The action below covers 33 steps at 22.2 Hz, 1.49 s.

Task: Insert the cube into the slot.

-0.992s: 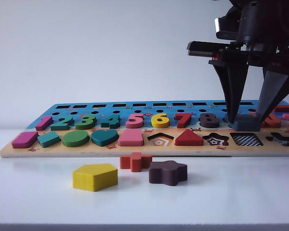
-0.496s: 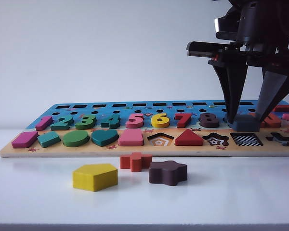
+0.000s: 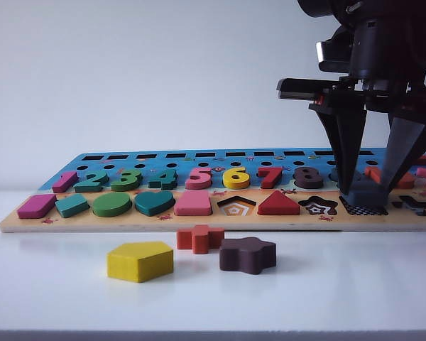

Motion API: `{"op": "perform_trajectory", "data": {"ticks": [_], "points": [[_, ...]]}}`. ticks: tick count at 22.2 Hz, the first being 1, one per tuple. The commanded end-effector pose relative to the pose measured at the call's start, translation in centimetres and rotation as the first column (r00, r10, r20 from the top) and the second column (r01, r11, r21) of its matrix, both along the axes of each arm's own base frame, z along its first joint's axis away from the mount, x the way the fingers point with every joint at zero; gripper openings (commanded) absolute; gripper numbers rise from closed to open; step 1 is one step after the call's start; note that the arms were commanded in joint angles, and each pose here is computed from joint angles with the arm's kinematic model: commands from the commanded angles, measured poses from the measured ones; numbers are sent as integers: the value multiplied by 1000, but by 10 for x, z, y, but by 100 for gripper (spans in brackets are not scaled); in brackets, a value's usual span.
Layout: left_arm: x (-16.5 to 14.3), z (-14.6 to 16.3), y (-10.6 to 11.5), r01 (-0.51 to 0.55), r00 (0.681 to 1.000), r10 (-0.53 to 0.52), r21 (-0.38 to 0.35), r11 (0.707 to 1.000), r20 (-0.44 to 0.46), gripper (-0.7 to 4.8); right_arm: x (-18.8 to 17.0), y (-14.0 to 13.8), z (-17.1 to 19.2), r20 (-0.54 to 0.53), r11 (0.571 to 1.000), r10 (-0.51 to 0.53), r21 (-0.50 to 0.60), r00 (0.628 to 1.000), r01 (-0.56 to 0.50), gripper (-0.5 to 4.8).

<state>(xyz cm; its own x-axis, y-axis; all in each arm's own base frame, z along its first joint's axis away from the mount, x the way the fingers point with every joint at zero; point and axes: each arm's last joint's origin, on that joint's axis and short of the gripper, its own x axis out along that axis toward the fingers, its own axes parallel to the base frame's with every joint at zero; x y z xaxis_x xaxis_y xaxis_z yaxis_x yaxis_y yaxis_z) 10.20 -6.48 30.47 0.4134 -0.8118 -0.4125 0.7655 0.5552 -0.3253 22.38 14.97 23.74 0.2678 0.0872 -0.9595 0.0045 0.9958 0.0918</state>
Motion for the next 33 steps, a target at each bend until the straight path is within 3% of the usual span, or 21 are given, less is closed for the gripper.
{"op": "perform_trajectory", "data": {"ticks": [1, 33], "points": [[0, 2, 0, 7, 1000, -7, -6, 1000, 15, 10, 1, -1, 2, 17, 1000, 1, -1, 1000, -1, 5], [0, 2, 0, 7, 1000, -7, -6, 1000, 15, 10, 0, 0, 1, -8, 1000, 9, 23, 1000, -9, 5]]}}
